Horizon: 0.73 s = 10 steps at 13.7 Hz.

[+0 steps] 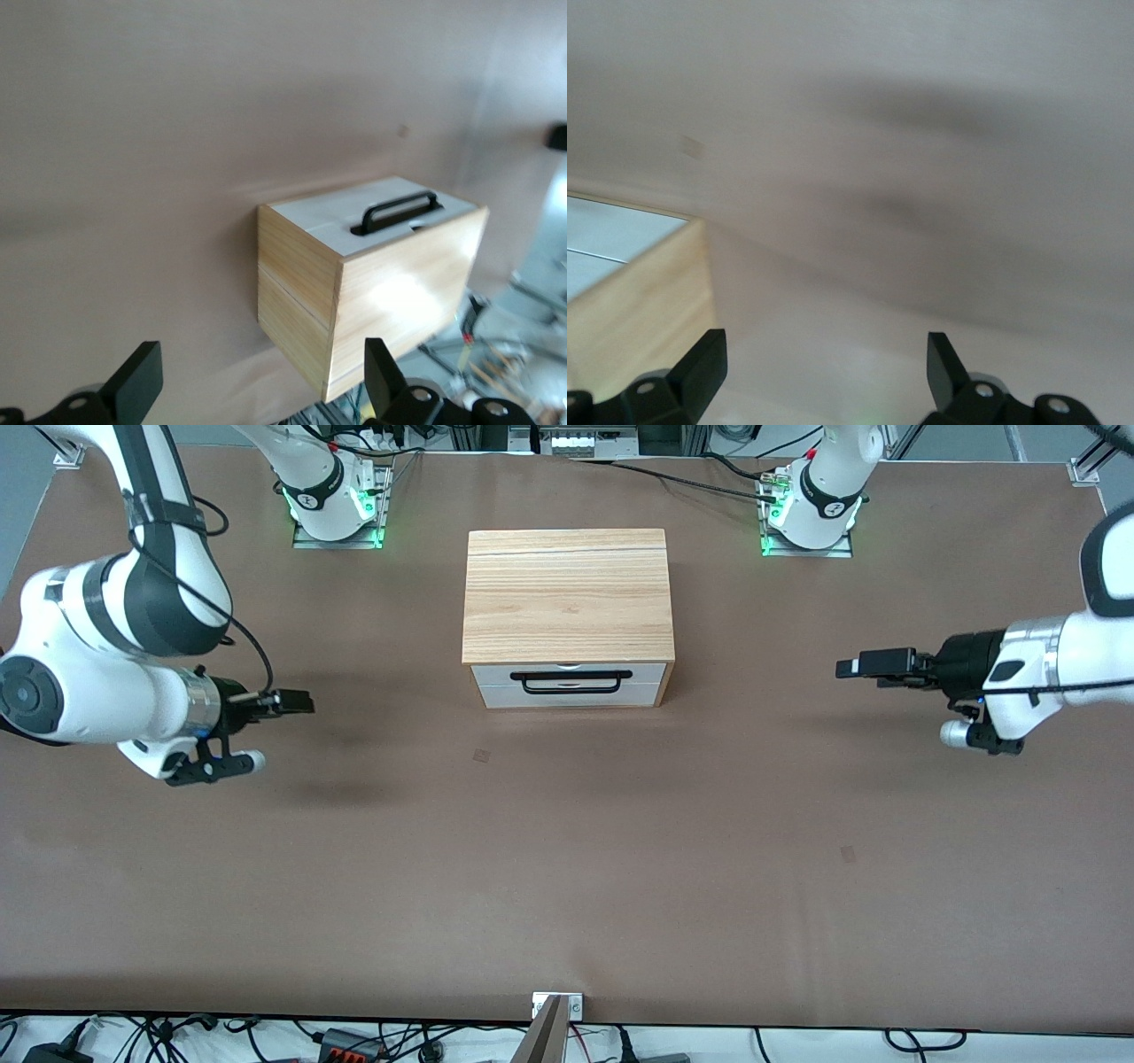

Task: Pull top drawer with both arms simultaneously
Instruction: 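Move the left gripper and the right gripper toward the drawer handle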

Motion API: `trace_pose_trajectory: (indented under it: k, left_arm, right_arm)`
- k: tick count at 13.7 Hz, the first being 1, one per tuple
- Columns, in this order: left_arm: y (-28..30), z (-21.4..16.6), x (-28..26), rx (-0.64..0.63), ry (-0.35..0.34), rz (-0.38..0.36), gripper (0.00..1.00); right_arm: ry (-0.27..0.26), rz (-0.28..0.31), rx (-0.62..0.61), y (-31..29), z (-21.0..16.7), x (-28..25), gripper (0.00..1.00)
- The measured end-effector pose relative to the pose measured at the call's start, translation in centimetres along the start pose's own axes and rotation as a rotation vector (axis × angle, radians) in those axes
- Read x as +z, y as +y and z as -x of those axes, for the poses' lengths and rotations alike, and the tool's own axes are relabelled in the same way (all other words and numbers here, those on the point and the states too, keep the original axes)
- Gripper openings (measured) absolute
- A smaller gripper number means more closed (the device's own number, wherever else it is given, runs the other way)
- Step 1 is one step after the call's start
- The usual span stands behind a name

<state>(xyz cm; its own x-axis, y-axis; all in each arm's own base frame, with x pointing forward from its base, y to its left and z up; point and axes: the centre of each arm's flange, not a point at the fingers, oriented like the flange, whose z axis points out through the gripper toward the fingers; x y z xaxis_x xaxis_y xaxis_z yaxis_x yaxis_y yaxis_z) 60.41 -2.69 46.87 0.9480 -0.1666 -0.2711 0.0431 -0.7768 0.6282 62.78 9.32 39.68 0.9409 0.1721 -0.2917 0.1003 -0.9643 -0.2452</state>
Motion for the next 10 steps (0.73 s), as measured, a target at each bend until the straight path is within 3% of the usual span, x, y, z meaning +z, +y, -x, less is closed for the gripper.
trace_pose_trajectory:
  k: [1,4,6,10]
  left_arm:
    - [-2.2,-0.7,0.3,0.056,-0.007,0.062,1.00]
    - [-6.5,-2.2,1.4,0.169,-0.003,0.178,1.00]
    - [-7.2,-2.8,2.4,0.207,-0.005,0.216,1.00]
    - [-11.5,-7.0,12.0,0.343,0.054,0.378,1.00]
  right_arm:
    - [-0.005,-0.065,-0.001,-0.3,-0.6,0.7,1.00]
    - [-0.002,-0.339,-0.075,-1.5,-2.4,3.3,1.00]
    - [0.016,-0.461,-0.123,-1.5,-3.8,5.6,1.00]
    - [0.068,-0.784,-0.206,-2.4,-4.5,10.5,1.00]
